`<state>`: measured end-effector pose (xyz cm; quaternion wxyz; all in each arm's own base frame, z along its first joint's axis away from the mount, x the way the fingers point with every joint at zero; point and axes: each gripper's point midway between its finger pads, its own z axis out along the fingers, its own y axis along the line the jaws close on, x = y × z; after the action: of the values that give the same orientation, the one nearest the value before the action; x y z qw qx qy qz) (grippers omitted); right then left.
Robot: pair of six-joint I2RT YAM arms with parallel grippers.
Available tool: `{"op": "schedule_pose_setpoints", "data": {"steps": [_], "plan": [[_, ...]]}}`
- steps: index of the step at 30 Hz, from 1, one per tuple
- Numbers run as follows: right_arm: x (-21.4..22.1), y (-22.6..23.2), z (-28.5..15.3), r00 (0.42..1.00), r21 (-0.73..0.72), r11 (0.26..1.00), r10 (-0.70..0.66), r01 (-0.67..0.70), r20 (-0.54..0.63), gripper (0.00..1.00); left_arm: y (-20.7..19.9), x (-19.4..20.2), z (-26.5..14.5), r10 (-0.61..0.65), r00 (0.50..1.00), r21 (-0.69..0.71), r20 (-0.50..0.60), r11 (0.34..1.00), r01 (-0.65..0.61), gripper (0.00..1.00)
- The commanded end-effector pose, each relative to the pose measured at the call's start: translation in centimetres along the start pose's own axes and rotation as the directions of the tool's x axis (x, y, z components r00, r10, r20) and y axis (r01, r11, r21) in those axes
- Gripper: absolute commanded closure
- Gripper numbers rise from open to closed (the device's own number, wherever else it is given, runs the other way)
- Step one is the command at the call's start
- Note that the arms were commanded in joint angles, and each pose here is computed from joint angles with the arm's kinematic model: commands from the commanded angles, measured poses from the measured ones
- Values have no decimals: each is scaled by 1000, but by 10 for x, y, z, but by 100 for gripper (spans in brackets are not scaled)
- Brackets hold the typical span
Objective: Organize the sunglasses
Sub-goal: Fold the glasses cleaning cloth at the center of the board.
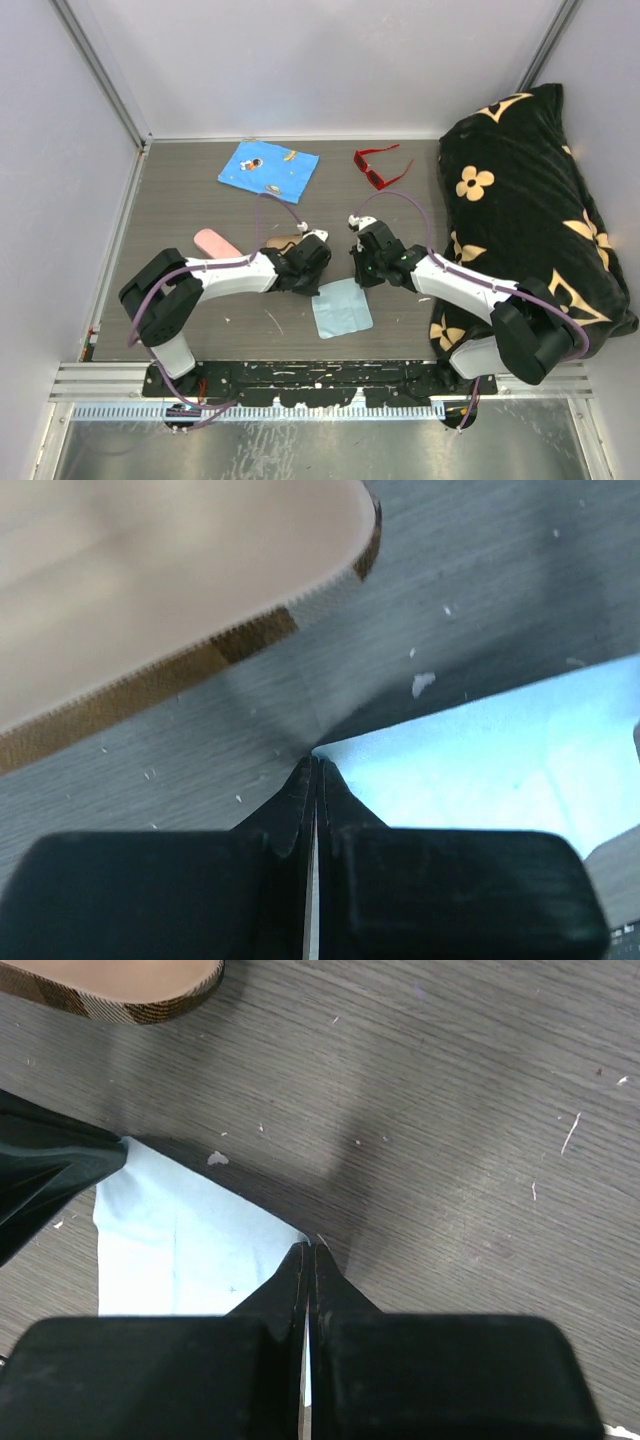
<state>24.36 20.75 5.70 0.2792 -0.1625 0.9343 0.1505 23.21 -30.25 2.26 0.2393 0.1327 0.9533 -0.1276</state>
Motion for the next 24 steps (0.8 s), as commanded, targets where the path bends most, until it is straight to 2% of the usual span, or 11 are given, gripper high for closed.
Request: {"op": "schedule_pose_setpoints", "data": {"steps": [1,9,16,24], "plan": [[-3,1,-7,1000,-12,1000,1,-1,20,99,-22,-21,-21,29,995,141,94,989,-42,100],[8,2,-9,1000,-22,999,24,-24,-5,100,-33,-20,-33,55,990,234,131,969,-85,100],[-7,-7,-9,997,42,997,60,-62,52,99,-23,-35,-31,67,987,165,147,982,-91,100],[-25,-11,-4,993,84,994,61,-69,101,100,-21,-63,-33,95,977,158,190,979,-126,100]]}}
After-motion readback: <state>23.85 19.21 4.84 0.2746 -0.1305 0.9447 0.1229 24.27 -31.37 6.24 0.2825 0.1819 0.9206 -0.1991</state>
